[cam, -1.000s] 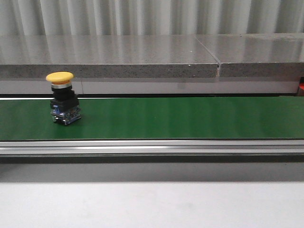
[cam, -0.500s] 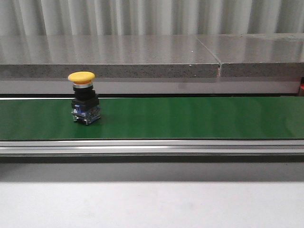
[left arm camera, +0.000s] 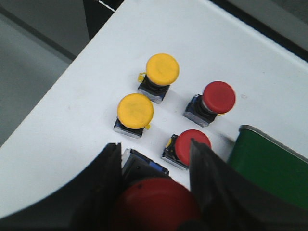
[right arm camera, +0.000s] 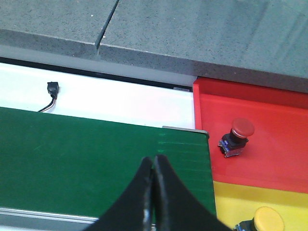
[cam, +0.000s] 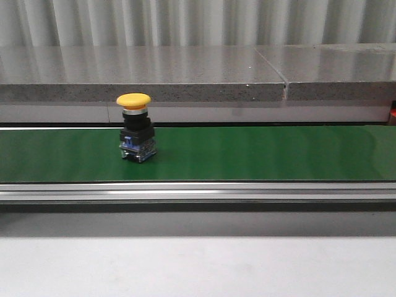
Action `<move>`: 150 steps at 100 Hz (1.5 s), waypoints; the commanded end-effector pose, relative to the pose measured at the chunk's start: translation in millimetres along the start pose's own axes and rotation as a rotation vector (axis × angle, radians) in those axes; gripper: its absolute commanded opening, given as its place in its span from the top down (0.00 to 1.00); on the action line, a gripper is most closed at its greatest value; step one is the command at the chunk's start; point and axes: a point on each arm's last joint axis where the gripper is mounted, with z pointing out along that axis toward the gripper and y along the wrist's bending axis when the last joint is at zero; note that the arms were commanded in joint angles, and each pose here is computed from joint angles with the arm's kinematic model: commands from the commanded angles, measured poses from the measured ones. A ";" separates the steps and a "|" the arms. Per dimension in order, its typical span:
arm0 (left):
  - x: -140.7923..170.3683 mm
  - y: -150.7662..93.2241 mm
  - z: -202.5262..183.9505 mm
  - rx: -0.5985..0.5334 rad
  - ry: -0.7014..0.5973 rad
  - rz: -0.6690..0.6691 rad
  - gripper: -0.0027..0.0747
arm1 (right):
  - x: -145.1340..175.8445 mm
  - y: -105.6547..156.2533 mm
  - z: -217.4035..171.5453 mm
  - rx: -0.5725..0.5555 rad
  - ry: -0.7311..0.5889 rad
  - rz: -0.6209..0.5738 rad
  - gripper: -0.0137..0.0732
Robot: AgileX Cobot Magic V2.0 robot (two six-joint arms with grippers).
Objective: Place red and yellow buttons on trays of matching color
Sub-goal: 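Move the left gripper to a red push-button and grasp it, then lower the red button onto the belt and open the left gripper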
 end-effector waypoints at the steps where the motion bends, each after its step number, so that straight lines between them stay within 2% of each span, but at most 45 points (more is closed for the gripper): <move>1: -9.0 -20.4 -30.0 0.052 -0.105 0.039 0.99 | -14.2 -1.4 -4.7 0.015 -0.102 -0.006 0.92; 24: 7.2 -67.3 -27.1 0.174 -0.028 0.198 0.99 | -14.2 -1.4 -4.7 0.015 -0.102 -0.006 0.92; 40: 15.6 -83.6 -12.6 0.209 0.032 0.260 0.99 | -14.2 -1.4 -4.7 0.015 -0.102 -0.006 0.92; 73: 27.0 -89.9 31.1 0.222 0.164 0.234 0.99 | -14.2 -1.4 -4.7 0.015 -0.102 -0.006 0.92; 103: 31.8 -89.1 44.6 0.225 0.211 0.257 0.98 | -14.2 -1.4 -4.7 0.015 -0.102 -0.006 0.92; 113: 32.3 -90.7 43.8 0.246 0.217 0.279 0.84 | -14.2 -1.4 -4.7 0.015 -0.102 -0.006 0.92; 132: 33.5 -90.8 43.4 0.249 0.231 0.280 0.34 | -14.2 -1.4 -4.7 0.015 -0.102 -0.006 0.92; 137: 33.6 -90.8 43.4 0.249 0.231 0.280 0.24 | -14.2 -1.4 -4.7 0.015 -0.102 -0.006 0.92; 142: 33.6 -90.8 43.4 0.250 0.231 0.283 0.19 | -14.2 -1.4 -4.7 0.015 -0.102 -0.006 0.92; 150: 31.3 -92.1 40.8 0.259 0.218 0.302 0.18 | -14.2 -1.4 -4.7 0.015 -0.102 -0.006 0.92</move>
